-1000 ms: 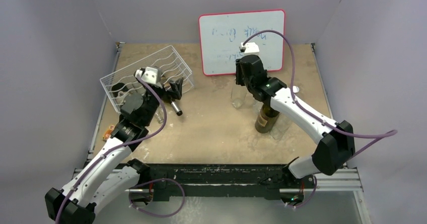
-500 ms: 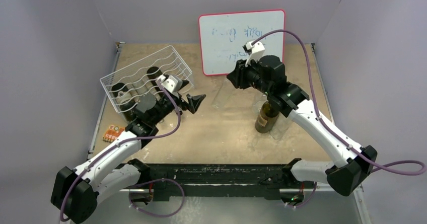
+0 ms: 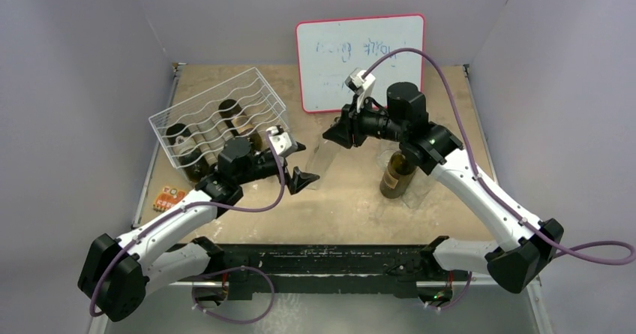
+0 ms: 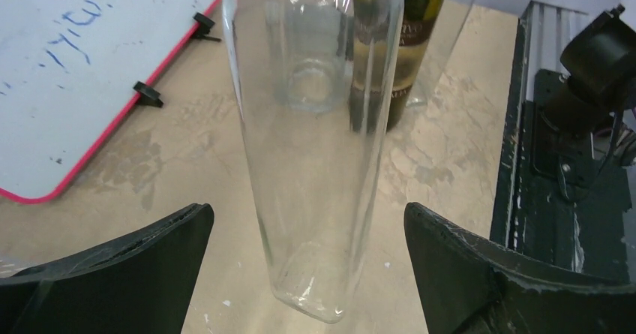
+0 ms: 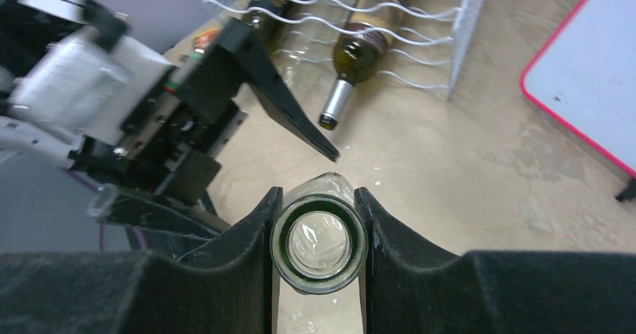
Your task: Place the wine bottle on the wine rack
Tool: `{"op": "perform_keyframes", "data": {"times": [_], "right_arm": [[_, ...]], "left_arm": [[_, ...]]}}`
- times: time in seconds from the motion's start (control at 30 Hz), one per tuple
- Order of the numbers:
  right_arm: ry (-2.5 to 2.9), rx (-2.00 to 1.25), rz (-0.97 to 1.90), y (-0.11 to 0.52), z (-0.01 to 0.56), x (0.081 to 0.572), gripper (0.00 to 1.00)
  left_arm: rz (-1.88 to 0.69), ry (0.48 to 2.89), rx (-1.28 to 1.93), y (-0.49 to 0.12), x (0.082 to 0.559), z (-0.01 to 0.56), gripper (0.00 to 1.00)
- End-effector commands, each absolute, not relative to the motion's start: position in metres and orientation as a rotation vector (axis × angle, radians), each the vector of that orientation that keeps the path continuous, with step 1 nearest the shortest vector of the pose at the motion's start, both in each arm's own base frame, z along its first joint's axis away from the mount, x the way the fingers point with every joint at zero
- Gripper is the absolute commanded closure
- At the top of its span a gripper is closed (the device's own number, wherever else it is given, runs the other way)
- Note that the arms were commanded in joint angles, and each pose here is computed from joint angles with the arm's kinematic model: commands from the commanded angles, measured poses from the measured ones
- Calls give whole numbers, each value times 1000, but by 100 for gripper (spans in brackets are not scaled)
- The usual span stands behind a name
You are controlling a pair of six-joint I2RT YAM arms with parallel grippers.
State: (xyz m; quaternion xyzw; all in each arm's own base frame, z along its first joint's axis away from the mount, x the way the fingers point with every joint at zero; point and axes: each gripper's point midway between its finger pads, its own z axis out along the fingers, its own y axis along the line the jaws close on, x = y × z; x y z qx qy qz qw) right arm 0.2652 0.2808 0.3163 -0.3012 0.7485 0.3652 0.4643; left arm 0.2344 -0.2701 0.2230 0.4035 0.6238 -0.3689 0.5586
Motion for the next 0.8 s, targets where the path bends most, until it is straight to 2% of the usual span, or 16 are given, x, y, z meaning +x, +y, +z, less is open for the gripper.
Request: {"op": "perform_keyframes", "data": {"times": [0.0,0.27,0.37,0.43,0.53,0.6,0.63,0.67,0.7,0.73,0.77], "right_arm": [[1546,-898,1038,296,389,240,100],[1437,-1035,1143,303,403,213,100],[1429,-1038,1155,303,404,210,100],[1428,-1042,1167,303,403,209,100],[1437,-1047,1189,304,401,207,100],[1444,-1047,1199,305,398,206,100],[1454,-1041,1197,304,397,206,100],[1470,-1027,1187,304,395,209,100],[1496,-1005,1171,303,392,212,94],[1522,-984,1155,301,389,216,78],[1546,-964,1132,299,387,219,57]], "left_arm": [[-873,1419,1022,-277,229,239,0],[-964,1374,946,-283,224,256,0],[-983,1350,974,-284,219,258,8],[-996,1336,997,-285,214,260,21],[-1015,1329,1044,-287,207,263,50],[-997,1328,1047,-286,209,262,77],[-975,1338,1042,-285,212,260,98],[-951,1348,1029,-283,216,259,100],[-922,1352,1021,-281,219,258,100],[-890,1357,1020,-278,222,256,100],[-854,1357,1017,-275,226,256,100]]}}
